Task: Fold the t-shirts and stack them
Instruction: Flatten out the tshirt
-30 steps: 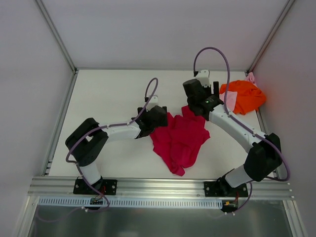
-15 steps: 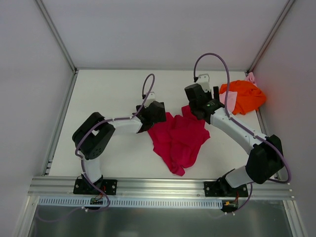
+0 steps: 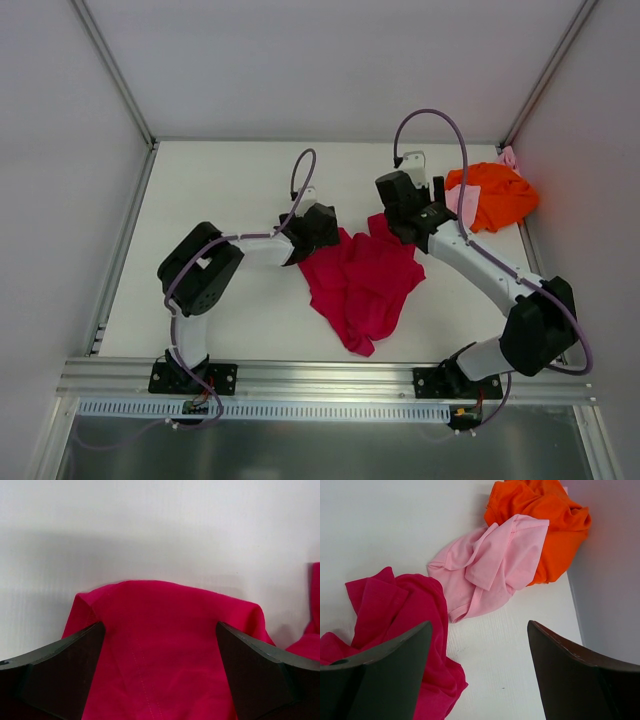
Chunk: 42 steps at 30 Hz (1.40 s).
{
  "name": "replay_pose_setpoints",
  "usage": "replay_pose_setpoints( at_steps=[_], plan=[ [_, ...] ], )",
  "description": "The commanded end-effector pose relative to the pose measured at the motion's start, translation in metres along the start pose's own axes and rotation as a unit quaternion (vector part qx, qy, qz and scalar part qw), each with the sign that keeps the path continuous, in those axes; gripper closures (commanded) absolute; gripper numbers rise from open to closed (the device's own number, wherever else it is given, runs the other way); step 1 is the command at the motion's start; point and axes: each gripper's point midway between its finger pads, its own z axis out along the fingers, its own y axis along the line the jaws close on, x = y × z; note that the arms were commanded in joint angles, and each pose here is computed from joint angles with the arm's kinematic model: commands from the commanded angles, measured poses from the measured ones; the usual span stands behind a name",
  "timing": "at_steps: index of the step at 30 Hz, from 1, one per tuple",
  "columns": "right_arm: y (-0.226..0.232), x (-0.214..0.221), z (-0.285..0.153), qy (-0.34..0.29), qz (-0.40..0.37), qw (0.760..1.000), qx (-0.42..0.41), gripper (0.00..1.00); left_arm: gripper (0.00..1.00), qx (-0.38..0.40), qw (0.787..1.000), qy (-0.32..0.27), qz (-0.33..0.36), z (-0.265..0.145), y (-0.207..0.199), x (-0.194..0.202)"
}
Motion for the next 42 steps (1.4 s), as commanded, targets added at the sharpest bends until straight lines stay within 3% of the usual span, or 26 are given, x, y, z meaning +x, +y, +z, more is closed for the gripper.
replay_pose_setpoints(
  at_steps=[1,12,14,17,18,21,27,38,42],
  plan=[
    [-0.014,-0.012,-0.011,-0.021,0.025,0.999,0.003,0.18,0.02,0.007,0.999,-0.01,-0.034,0.004,-0.006,-0.013],
    [-0.009,-0.009,-0.009,-0.015,0.018,1.0,-0.002,0.18,0.02,-0.022,0.998,-0.021,-0.047,-0.002,0.01,-0.014],
    [-0.01,-0.009,-0.009,-0.015,0.017,1.0,-0.001,0.18,0.08,-0.026,0.999,-0.011,-0.046,0.006,0.01,-0.009],
    [-0.012,-0.009,-0.011,-0.016,0.019,1.0,-0.002,0.18,0.48,-0.028,0.999,0.004,-0.045,0.012,0.01,-0.003],
    [-0.013,-0.01,-0.012,-0.018,0.022,1.0,-0.004,0.18,0.69,-0.03,0.999,0.008,-0.044,0.013,0.01,-0.001],
    [-0.013,-0.009,-0.013,-0.019,0.024,1.0,-0.008,0.18,1.0,-0.03,0.999,0.007,-0.044,0.012,0.008,-0.006],
    [-0.001,-0.004,-0.01,-0.011,0.02,0.999,-0.028,0.18,1.0,-0.009,0.998,-0.042,-0.047,-0.015,0.007,-0.038],
    [0.026,0.006,-0.003,0.018,-0.006,0.998,-0.059,0.19,1.0,-0.03,0.983,-0.162,-0.08,-0.106,0.052,-0.107],
    [0.037,0.013,0.003,0.06,-0.029,0.995,-0.068,0.19,1.0,-0.039,0.978,-0.186,-0.091,-0.127,0.066,-0.119]
  ],
)
